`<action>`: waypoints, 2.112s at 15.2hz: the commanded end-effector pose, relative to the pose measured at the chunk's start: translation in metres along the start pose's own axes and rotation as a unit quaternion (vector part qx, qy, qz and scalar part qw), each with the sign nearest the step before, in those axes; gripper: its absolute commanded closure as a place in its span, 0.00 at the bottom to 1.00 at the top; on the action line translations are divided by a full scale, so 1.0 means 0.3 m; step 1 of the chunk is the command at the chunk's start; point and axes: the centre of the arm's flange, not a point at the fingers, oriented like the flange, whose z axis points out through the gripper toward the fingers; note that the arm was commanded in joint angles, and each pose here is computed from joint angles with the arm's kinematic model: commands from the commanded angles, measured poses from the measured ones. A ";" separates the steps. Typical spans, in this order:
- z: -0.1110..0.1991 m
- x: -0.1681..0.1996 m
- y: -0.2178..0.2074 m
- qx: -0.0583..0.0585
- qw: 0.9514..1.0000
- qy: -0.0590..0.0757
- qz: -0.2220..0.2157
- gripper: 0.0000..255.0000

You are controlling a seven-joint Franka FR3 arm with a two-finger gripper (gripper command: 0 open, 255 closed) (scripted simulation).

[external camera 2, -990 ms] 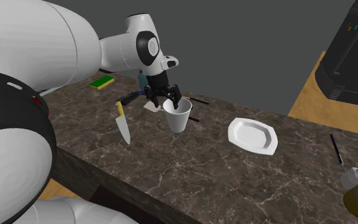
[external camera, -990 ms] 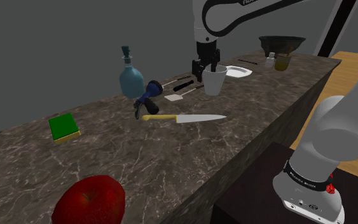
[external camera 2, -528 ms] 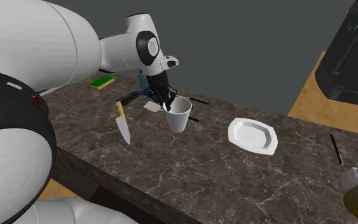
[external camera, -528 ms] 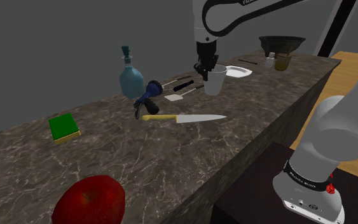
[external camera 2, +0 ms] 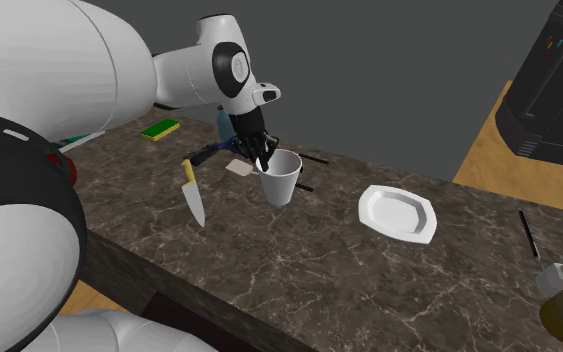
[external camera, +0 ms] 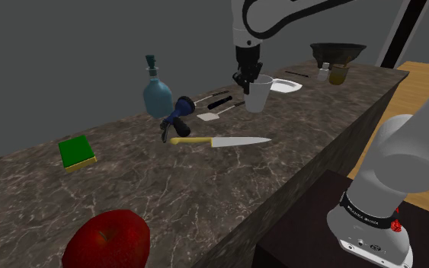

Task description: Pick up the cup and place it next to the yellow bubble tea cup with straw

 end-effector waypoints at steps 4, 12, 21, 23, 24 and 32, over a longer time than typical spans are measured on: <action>-0.085 0.008 0.018 0.000 1.000 0.000 0.000 1.00; -0.222 0.016 0.047 0.000 1.000 0.000 0.000 1.00; -0.377 0.026 0.080 0.000 1.000 0.000 0.000 1.00; -0.411 0.029 0.087 0.000 1.000 0.000 0.000 1.00; -0.428 0.030 0.091 0.000 1.000 0.000 0.000 1.00; -0.566 0.039 0.120 0.000 1.000 0.000 0.000 1.00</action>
